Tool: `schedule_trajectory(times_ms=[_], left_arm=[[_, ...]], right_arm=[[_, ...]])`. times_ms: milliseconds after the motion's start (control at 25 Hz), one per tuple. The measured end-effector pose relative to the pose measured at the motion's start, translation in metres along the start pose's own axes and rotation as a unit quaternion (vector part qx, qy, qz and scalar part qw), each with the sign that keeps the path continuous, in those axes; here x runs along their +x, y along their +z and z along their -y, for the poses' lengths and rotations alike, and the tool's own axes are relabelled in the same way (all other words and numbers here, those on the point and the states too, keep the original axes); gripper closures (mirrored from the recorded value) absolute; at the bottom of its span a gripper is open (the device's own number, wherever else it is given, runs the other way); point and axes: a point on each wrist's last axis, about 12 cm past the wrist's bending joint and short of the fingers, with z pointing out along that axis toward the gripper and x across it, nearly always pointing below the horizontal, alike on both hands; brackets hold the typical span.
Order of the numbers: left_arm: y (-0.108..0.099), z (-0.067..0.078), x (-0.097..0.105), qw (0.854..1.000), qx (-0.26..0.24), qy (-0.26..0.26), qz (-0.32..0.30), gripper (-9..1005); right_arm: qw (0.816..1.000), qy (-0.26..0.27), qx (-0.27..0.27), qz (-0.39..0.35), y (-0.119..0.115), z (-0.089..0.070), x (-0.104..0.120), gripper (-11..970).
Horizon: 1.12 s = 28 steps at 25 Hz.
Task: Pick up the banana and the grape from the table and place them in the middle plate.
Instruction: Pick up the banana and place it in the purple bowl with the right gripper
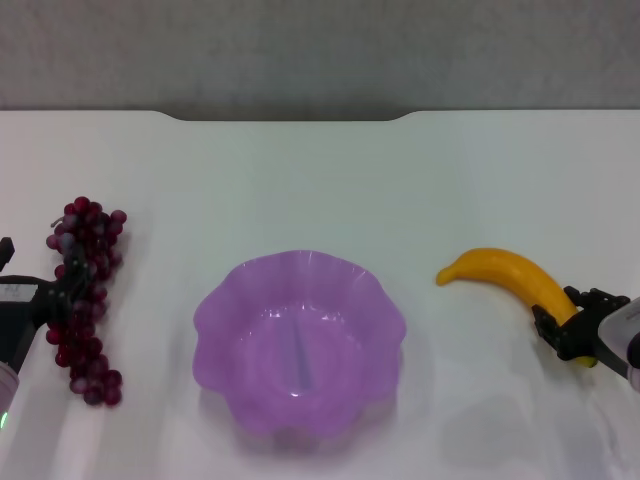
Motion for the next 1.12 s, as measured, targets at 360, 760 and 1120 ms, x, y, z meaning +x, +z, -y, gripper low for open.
schedule_trajectory(times_ms=[360,760,1120], left_arm=[[0.0,0.0,0.0,1.0,0.0,0.0,0.0,112],[-0.001,-0.002,0.001,1.0,-0.002,0.002,-0.003,112],[0.001,-0.001,0.0,1.0,0.0,0.003,-0.003,113]], right_arm=[[1.0,-0.011,0.013,0.025,0.005,0.006,-0.014,460],[0.992,-0.002,0.02,0.123,0.004,0.013,-0.045,453],[0.973,-0.043,-0.054,0.22,0.01,-0.023,-0.096,446]])
